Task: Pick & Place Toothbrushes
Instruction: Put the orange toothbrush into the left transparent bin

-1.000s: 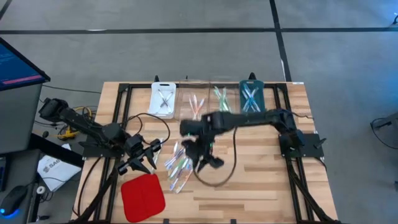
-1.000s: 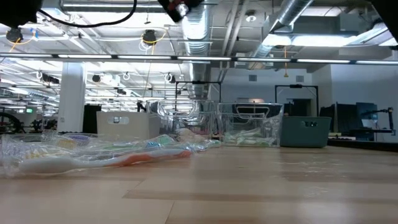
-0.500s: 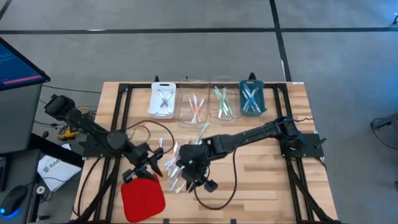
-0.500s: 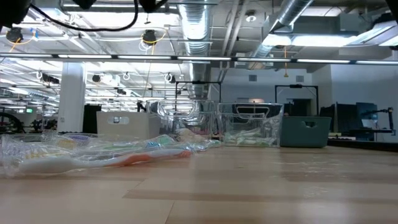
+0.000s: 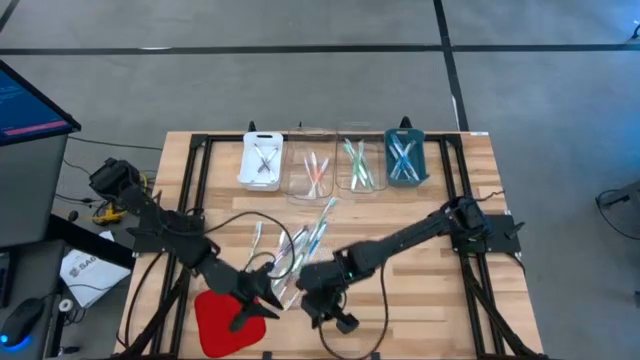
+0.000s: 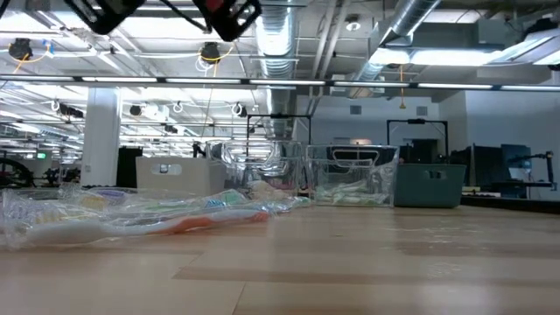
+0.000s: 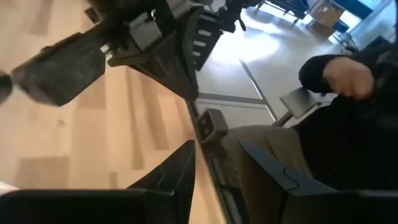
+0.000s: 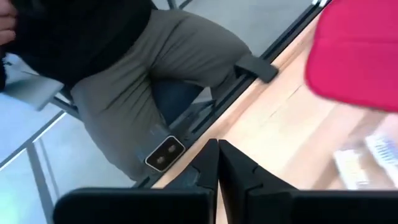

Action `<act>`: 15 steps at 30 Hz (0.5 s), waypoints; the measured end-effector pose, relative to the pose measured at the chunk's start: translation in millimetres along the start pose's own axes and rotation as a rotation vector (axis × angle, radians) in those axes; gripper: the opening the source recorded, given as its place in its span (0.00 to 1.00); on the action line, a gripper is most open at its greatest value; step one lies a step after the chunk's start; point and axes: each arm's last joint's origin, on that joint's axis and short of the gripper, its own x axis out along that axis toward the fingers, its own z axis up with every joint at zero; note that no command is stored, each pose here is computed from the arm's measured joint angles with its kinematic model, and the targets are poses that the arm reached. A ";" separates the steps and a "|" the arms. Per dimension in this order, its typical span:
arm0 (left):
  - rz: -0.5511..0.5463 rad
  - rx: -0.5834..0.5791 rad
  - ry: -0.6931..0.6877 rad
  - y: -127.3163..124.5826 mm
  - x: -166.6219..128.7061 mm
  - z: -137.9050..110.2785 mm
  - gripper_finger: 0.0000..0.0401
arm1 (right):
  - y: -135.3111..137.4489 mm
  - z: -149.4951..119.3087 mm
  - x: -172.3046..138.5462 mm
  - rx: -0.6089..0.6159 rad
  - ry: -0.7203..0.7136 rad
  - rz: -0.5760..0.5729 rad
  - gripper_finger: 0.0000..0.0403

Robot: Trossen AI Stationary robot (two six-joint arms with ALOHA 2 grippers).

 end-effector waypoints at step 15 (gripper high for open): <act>0.410 -0.210 0.165 26.1 46.2 6.8 0.21 | 119.8 -51.2 14.1 -0.218 -0.565 -0.445 0.00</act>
